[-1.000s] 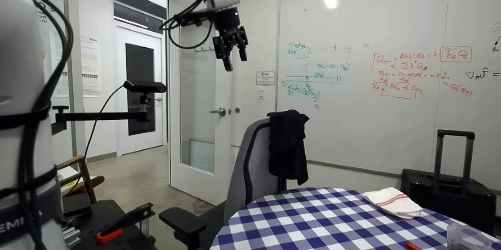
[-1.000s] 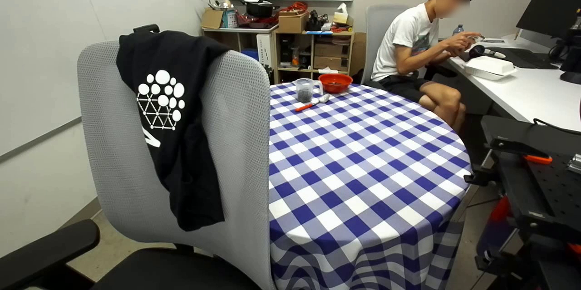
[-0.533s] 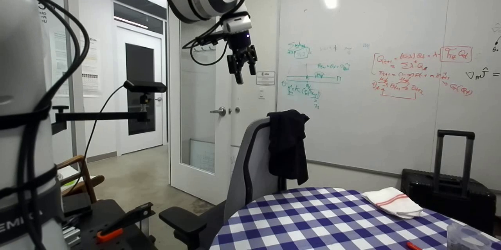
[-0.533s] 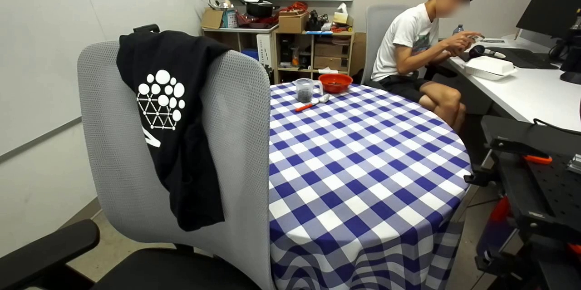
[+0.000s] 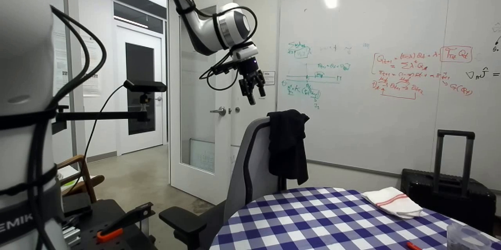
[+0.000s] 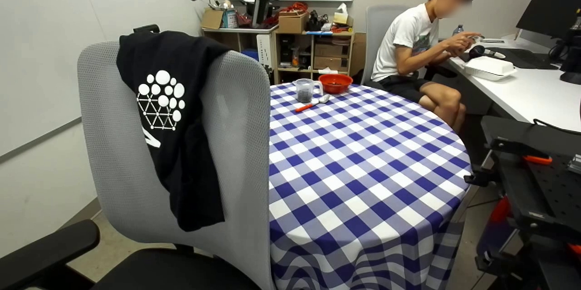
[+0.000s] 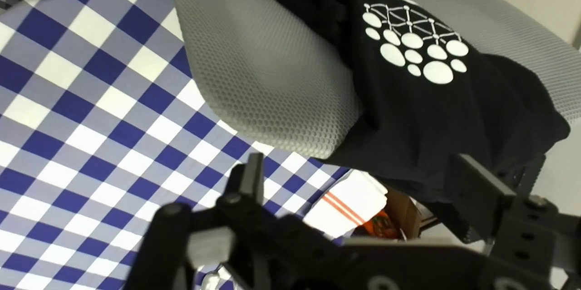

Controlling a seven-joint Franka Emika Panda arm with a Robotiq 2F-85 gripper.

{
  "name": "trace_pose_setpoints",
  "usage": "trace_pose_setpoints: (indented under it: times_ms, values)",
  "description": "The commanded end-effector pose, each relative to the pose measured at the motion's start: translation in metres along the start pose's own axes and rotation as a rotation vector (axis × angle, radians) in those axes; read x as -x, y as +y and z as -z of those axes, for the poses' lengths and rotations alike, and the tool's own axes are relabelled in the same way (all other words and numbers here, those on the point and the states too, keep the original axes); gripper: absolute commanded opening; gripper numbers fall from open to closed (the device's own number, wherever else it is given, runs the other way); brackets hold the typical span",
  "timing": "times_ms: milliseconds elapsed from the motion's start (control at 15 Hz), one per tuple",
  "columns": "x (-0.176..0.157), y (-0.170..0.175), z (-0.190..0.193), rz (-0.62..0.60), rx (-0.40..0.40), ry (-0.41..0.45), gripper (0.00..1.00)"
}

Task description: Pick up the black cloth from the chair and put it on the table

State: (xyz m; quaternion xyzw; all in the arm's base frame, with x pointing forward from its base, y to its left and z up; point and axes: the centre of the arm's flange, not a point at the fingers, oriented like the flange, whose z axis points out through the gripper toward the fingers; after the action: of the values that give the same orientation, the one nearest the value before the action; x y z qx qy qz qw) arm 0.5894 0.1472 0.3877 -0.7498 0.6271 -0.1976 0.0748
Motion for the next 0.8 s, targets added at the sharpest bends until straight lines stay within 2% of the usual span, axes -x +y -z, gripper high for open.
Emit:
trace_pose_setpoints:
  times_ms: [0,333,400,533,667,733]
  values:
    - [0.009,-0.044,-0.038,-0.044,0.018,0.083,1.00]
    - [0.016,-0.068,-0.066,-0.075,0.040,0.117,1.00]
    - [0.016,-0.071,-0.070,-0.072,0.044,0.125,0.96]
    - [0.015,-0.073,-0.080,-0.068,0.061,0.145,0.72]
    - [0.014,-0.075,-0.089,-0.067,0.077,0.164,0.64]
    - [0.015,-0.075,-0.092,-0.065,0.083,0.171,0.55]
